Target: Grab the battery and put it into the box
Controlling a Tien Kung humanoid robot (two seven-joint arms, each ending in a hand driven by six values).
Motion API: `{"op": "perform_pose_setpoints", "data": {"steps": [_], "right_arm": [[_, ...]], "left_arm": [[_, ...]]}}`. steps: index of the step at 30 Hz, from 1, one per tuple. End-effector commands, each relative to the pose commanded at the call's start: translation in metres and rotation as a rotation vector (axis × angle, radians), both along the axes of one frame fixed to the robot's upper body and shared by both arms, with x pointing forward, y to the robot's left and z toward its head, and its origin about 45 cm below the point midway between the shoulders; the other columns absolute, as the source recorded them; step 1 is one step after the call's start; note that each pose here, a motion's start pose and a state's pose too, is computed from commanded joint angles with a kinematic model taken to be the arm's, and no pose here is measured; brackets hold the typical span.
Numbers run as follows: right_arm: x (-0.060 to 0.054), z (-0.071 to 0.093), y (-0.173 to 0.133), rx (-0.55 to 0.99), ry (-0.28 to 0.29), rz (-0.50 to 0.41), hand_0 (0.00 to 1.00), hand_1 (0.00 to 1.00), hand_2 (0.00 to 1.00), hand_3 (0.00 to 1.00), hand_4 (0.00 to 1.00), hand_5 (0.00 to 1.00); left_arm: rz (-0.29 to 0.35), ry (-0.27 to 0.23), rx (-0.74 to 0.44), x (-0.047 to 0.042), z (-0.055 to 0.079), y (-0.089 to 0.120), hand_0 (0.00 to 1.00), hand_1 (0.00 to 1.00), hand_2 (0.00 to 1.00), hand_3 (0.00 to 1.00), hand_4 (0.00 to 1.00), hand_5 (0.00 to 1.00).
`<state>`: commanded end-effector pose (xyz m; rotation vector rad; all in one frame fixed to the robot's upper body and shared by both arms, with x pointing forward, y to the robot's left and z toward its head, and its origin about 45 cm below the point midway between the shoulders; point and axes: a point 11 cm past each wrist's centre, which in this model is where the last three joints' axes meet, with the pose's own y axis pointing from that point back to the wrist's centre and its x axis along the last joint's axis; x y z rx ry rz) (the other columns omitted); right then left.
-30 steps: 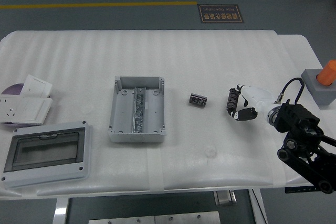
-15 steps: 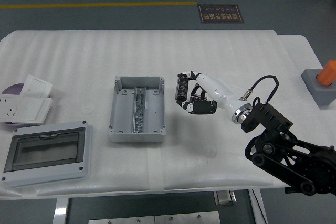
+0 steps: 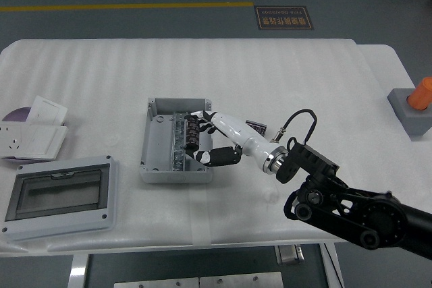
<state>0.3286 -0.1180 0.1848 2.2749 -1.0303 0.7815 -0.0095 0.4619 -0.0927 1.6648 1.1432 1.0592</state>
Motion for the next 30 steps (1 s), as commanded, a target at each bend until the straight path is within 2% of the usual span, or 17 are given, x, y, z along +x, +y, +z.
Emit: {"op": "perform_pose_setpoints", "data": {"steps": [1, 2, 11, 13, 16, 22, 25, 26, 30], "right_arm": [[0.0, -0.001, 0.0, -0.005, 0.004, 0.002, 0.934, 0.934, 0.932, 0.934, 0.573, 0.292], [0.0, -0.002, 0.0, -0.009, 0.008, 0.003, 0.998, 0.979, 0.964, 0.963, 0.597, 0.302], [0.003, -0.006, -0.001, -0.026, 0.016, -0.009, 0.998, 0.98, 0.966, 0.97, 0.615, 0.325], [0.008, -0.005, -0.006, -0.031, 0.01, -0.03, 0.998, 0.98, 0.966, 0.97, 0.615, 0.325], [0.022, -0.004, -0.027, -0.081, -0.024, -0.096, 0.998, 0.979, 0.964, 0.982, 0.619, 0.333], [0.046, -0.012, -0.076, -0.283, -0.057, -0.213, 0.998, 0.973, 0.964, 0.983, 0.615, 0.339], [0.049, -0.018, -0.089, -0.362, -0.06, -0.227, 0.998, 0.973, 0.964, 0.983, 0.615, 0.339], [0.049, -0.022, -0.091, -0.381, -0.052, -0.23, 0.998, 0.939, 0.921, 0.965, 0.612, 0.344], [0.048, -0.034, -0.095, -0.42, -0.025, -0.231, 0.998, 0.939, 0.921, 0.965, 0.612, 0.344]], "left_arm": [[0.0, -0.001, 0.001, 0.0002, 0.0, 0.0, 0.6, 0.668, 0.549, 0.575, 0.541, 0.409], [0.0, -0.002, 0.001, 0.0004, 0.0, 0.0, 0.6, 0.668, 0.548, 0.574, 0.538, 0.407], [0.001, -0.01, 0.001, 0.0021, 0.0, 0.001, 0.599, 0.668, 0.546, 0.573, 0.535, 0.406], [0.001, -0.011, 0.001, 0.0026, 0.0, 0.001, 0.599, 0.668, 0.546, 0.573, 0.535, 0.406], [0.0, -0.012, 0.001, 0.0027, 0.0, 0.001, 0.599, 0.667, 0.547, 0.571, 0.513, 0.393], [0.0, -0.011, 0.003, 0.0025, 0.0, 0.002, 0.598, 0.667, 0.547, 0.567, 0.506, 0.388], [-0.001, -0.013, 0.003, 0.0032, 0.0, 0.002, 0.598, 0.667, 0.547, 0.567, 0.506, 0.388], [-0.001, -0.014, 0.003, 0.0037, 0.0, 0.002, 0.597, 0.667, 0.546, 0.566, 0.504, 0.387], [-0.002, -0.016, 0.003, 0.0045, 0.001, 0.002, 0.597, 0.667, 0.546, 0.566, 0.504, 0.387]]}}
